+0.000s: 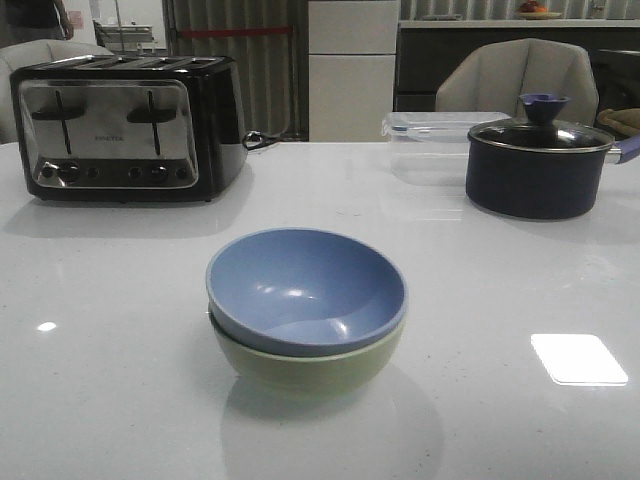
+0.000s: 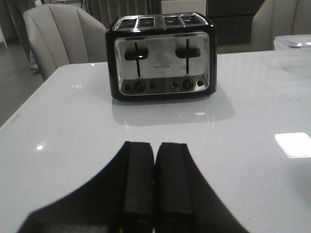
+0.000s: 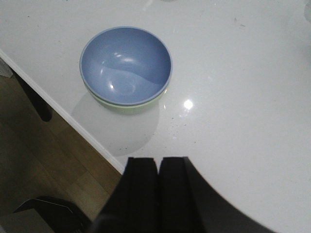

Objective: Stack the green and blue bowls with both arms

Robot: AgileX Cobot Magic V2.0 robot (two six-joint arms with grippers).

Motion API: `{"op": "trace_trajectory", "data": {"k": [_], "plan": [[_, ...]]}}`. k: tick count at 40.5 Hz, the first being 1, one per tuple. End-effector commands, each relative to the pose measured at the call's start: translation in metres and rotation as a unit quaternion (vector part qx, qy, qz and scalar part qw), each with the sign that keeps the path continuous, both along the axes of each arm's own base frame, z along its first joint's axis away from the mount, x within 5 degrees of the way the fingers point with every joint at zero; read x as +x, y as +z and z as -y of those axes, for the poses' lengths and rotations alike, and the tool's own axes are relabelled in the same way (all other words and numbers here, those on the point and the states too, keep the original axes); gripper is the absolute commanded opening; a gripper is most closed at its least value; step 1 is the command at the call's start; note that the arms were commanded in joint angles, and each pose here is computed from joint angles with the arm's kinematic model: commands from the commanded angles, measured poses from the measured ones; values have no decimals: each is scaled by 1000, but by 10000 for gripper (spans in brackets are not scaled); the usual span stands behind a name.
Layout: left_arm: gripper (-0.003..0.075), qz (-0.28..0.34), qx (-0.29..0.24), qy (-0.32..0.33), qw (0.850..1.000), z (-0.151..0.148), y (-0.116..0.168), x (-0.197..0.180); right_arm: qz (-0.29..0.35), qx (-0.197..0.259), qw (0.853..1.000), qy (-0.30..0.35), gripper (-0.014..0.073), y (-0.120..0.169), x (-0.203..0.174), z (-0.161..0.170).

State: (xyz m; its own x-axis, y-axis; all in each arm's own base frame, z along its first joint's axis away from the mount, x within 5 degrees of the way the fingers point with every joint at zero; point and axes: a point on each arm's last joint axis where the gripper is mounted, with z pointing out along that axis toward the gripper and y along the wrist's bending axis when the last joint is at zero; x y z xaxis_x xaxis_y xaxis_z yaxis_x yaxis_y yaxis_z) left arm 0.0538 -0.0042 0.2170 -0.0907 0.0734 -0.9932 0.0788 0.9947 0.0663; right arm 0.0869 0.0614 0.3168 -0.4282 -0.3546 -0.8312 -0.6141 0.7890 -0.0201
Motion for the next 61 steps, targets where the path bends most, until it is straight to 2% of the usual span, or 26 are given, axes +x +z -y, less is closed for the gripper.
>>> {"op": "trace_trajectory", "data": {"k": [1, 10, 20, 57, 61], "plan": [[93, 74, -27, 9, 997, -1, 10, -2, 43, 19, 999, -2, 57, 14, 3, -1], [93, 93, -40, 16, 995, -2, -6, 0, 43, 19, 999, -2, 57, 14, 3, -1], [93, 127, -42, 16, 991, -2, 0, 0, 43, 19, 999, -2, 57, 14, 3, -1], [93, 126, -42, 16, 991, -2, 0, 0, 45, 20, 999, -2, 57, 14, 1, 0], [93, 126, -42, 16, 991, -2, 0, 0, 59, 29, 998, -20, 57, 14, -3, 7]]}}
